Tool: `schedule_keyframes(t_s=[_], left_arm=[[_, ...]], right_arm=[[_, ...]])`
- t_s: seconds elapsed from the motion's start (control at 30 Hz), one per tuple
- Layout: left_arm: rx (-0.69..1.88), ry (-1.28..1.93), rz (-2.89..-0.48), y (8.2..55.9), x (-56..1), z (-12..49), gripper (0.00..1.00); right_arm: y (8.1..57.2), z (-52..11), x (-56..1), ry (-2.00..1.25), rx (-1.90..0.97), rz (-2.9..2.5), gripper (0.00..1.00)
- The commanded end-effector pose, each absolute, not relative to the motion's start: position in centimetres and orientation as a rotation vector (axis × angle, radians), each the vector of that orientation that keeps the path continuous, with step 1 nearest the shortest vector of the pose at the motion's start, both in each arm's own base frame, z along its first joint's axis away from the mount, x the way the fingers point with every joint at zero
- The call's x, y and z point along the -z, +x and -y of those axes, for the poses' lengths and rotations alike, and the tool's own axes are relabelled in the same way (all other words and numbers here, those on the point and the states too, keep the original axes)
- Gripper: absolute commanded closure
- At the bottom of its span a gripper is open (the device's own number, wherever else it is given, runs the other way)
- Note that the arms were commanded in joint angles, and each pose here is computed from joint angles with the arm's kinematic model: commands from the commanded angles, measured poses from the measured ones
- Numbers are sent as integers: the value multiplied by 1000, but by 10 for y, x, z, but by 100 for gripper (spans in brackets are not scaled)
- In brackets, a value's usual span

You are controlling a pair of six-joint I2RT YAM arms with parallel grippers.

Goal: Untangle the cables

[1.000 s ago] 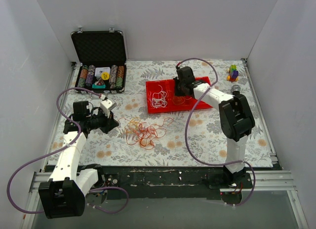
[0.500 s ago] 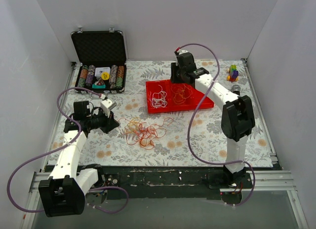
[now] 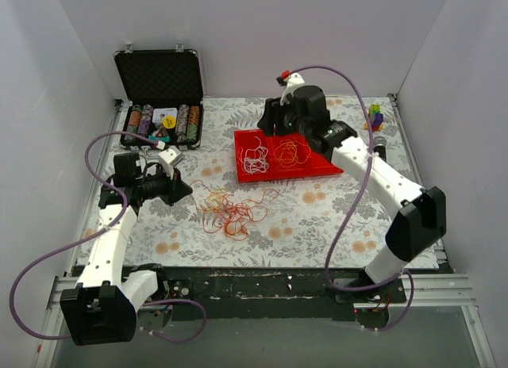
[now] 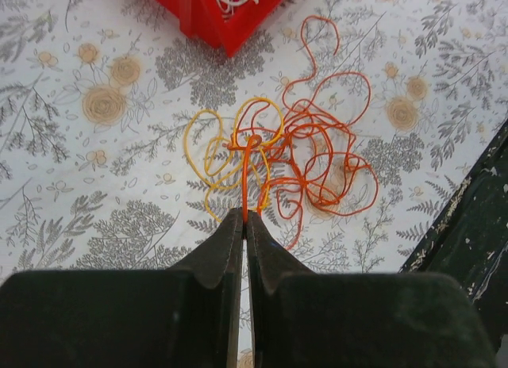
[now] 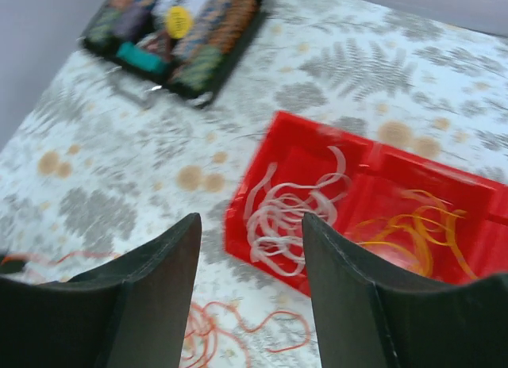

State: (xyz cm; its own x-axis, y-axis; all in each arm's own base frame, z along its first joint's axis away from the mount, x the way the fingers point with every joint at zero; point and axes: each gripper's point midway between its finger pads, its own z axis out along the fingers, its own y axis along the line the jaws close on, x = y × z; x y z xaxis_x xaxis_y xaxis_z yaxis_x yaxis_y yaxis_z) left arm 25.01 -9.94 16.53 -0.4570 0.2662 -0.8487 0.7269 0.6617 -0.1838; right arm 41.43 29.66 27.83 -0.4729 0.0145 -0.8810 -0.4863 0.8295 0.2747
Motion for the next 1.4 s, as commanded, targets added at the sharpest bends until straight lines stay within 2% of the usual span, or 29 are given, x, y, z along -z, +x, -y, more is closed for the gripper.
schedule_keyframes(t_s=[0.0,0.13,0.3,0.9,1.1,1.37], left_arm=[[740,759,-1940,257,-199,108,100],[750,751,-1974,250,-182,108,100],[733,739,-1996,242,-166,105,100],[672,781,-2030,238,-143,98,100],[654,799,-2034,236,-137,96,100],[638,817,-2030,235,-134,95,100]], right_arm=[[330,-347,-295,-631,-795,-1825,37],[266,-369,-228,-793,-827,-1884,36],[241,-387,-173,-867,-825,-1950,35],[289,-458,-142,-849,-807,-1967,35],[294,-466,-127,-817,-886,-2055,36],[289,-457,-115,-806,-837,-2167,37]])
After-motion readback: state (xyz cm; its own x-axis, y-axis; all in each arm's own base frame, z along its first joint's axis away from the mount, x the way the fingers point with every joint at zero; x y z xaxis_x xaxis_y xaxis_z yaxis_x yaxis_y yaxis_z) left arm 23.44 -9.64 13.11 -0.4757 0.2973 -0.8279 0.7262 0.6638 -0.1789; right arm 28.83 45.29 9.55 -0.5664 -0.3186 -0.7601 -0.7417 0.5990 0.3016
